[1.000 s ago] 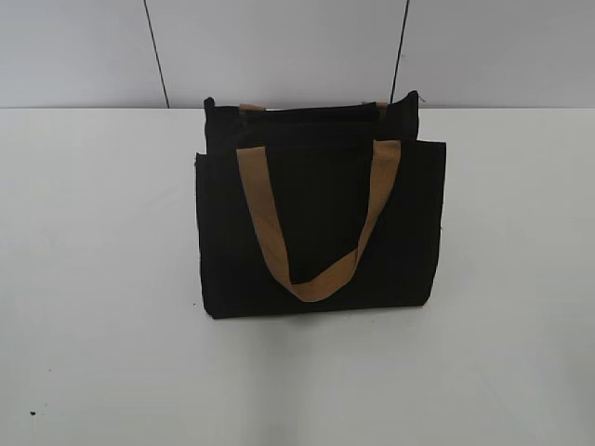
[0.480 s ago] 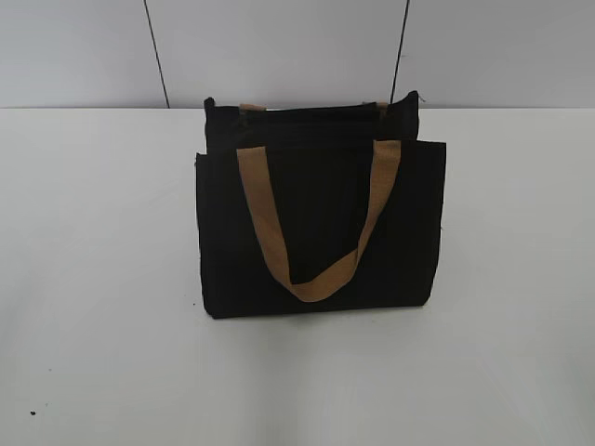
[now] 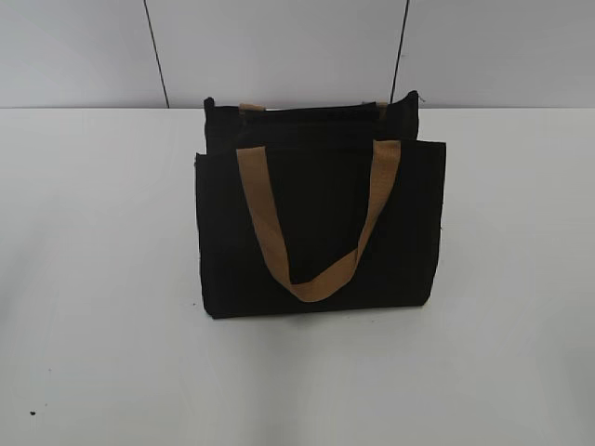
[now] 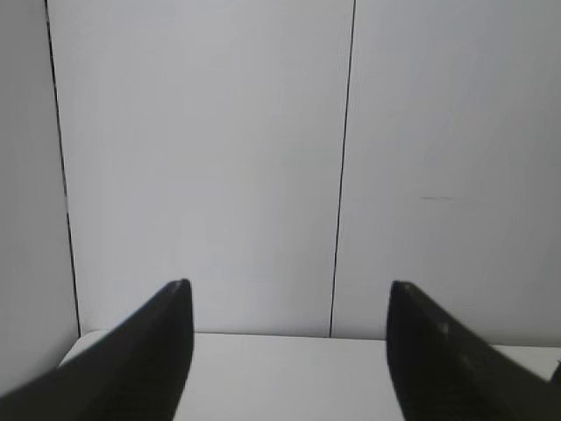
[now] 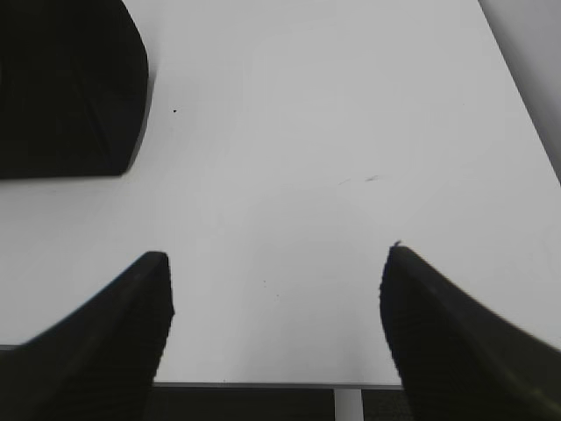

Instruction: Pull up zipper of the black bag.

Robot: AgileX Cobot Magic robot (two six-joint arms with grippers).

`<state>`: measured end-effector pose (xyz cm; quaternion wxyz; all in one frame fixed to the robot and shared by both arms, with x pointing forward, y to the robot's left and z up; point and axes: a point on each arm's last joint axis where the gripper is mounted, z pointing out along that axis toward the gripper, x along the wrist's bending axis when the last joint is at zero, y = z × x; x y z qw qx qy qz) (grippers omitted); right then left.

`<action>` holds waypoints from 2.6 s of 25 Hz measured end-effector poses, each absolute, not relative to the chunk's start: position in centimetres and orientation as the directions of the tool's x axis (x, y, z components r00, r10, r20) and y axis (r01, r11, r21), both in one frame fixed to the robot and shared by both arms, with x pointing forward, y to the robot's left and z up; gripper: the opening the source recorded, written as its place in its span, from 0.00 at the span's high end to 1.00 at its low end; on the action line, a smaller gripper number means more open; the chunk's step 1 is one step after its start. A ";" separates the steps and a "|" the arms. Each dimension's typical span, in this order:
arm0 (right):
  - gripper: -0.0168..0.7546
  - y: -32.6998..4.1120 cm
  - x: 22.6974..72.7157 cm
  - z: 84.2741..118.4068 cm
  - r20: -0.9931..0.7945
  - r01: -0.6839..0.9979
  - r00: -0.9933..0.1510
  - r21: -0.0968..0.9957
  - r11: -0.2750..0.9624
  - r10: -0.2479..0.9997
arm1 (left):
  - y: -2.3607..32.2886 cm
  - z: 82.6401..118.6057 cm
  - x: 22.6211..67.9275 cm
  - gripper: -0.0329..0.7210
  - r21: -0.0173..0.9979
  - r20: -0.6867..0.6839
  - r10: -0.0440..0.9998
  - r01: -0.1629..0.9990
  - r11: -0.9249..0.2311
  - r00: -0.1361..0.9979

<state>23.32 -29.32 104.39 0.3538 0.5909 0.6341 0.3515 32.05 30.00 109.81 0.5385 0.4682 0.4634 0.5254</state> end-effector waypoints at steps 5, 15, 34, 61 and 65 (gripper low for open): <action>0.25 -29.3 23.3 104.4 -0.033 0.501 -0.051 0.864 0.055 0.998 | 30.1 106.1 36.2 0.27 0.997 0.010 1.000 -0.074 -0.010 -0.007; 0.25 -29.3 23.3 104.4 -0.033 0.501 -0.051 0.864 0.055 0.998 | 26.1 99.1 44.1 0.34 0.993 0.006 0.943 0.112 -0.046 0.332; 0.25 -29.3 23.3 104.4 -0.033 0.501 -0.051 0.864 0.055 0.998 | 20.0 89.2 53.3 0.47 0.951 0.008 0.447 0.131 -0.280 0.895; 0.25 -29.3 23.3 104.4 -0.033 0.501 -0.051 0.864 0.055 0.998 | 16.9 86.3 57.0 0.91 0.976 -0.041 0.429 0.129 -0.178 0.902; 0.25 -29.3 23.3 104.4 -0.033 0.501 -0.051 0.864 0.055 0.998 | 17.2 88.2 57.0 0.91 0.964 0.027 0.492 0.107 -0.242 0.870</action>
